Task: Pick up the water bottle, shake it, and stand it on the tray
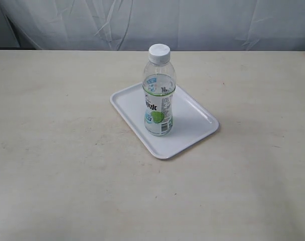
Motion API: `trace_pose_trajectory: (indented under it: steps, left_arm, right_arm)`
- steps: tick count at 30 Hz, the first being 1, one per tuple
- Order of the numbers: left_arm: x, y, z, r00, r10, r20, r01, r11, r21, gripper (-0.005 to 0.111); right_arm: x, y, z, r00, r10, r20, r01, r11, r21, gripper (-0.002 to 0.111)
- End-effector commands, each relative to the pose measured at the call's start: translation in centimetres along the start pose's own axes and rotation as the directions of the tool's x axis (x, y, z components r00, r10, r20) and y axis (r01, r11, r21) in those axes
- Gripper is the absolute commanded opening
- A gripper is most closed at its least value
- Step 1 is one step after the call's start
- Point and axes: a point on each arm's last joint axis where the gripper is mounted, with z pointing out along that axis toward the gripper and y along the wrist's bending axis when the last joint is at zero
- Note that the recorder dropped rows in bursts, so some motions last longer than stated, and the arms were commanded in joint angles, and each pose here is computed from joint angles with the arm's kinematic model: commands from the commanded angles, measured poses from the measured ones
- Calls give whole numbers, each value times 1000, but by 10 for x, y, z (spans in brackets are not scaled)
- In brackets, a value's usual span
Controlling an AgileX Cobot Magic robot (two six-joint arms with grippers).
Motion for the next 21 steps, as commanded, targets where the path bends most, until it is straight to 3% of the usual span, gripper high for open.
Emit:
trace_pose_trajectory:
  steps: [1, 7, 10, 21]
  left_arm:
    - [1, 0, 0, 1000, -4, 0, 4, 1000, -1, 0]
    - [1, 0, 0, 1000, -4, 0, 4, 1000, -1, 0]
    - [1, 0, 0, 1000, -4, 0, 4, 1000, -1, 0]
    - [1, 0, 0, 1000, -4, 0, 4, 1000, -1, 0]
  right_arm:
    - [25, -1, 12, 1000, 1, -28, -1, 1000, -7, 1]
    - [69, -2, 26, 991, -27, -134, 23, 999, -28, 1]
    - [72, 0, 25, 980, -114, -162, 104, 992, -69, 1]
    - [80, -7, 27, 980, -67, -186, 80, 995, 64, 1]
